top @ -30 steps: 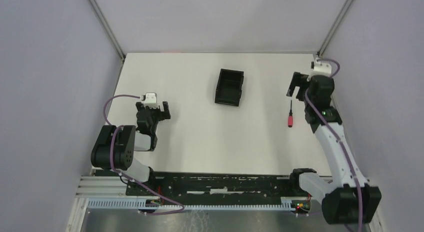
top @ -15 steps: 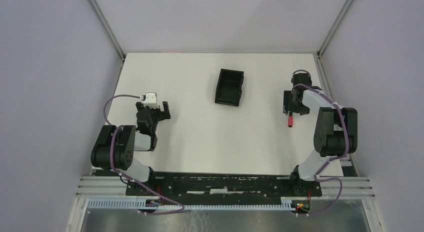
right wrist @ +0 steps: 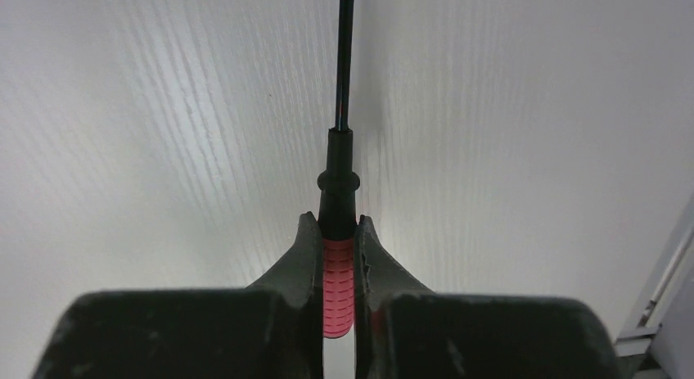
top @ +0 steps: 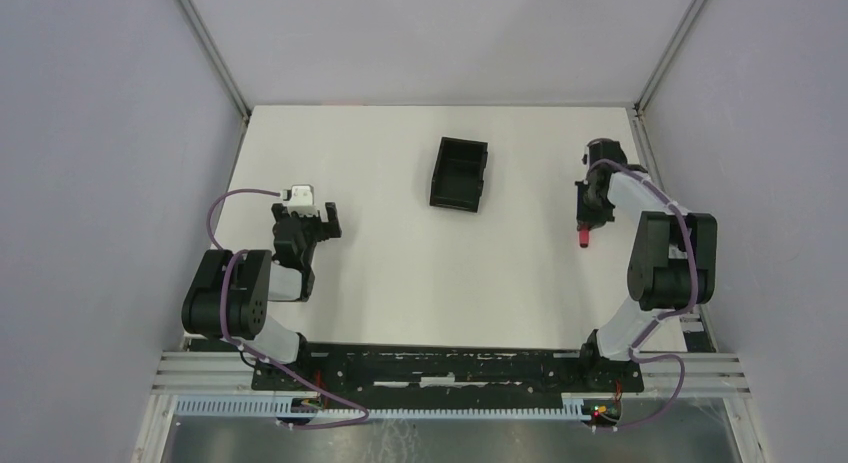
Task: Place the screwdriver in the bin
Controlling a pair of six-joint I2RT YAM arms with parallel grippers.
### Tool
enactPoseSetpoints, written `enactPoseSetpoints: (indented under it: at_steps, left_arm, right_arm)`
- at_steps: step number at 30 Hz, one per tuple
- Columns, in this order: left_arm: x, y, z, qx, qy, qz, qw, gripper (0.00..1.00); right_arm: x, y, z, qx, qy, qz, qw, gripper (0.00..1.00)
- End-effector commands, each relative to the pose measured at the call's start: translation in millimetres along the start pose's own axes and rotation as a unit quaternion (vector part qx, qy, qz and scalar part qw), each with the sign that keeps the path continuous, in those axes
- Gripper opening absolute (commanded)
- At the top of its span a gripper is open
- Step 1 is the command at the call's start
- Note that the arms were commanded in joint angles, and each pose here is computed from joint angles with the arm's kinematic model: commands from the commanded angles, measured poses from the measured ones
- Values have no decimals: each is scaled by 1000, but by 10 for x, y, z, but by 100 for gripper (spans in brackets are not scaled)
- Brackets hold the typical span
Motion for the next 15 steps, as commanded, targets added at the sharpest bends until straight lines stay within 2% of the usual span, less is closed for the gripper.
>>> enactPoseSetpoints:
  at_steps: [1,5,9,14,15]
  left_arm:
    - [162,10,-19,8,-37,19,999,100]
    - [162,9,-19,7,-38,19,999,100]
    - [162,9,-19,7,-38,19,999,100]
    - [162,9,-19,7,-38,19,999,100]
    - [162,9,-19,7,-38,19,999,100]
  right_arm:
    - [381,7,488,14,3,13,1000,0]
    - [548,6,743,17,-13,7,1000,0]
    - [637,147,792,73,-34,-14,997,0]
    - [835,482,882,128,-98,-35,986,0]
    - [868,708,947,149,-118,-24,981,0]
Point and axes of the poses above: each gripper's point midway between its finger pads, its own z axis back along the fingers, its own y axis along the line the jaws close on, x = y × z, the point moved 7 cm from there along z, back along the fingers, and after that the axes turned 6 degrees about -z, right-handed, at the moved point
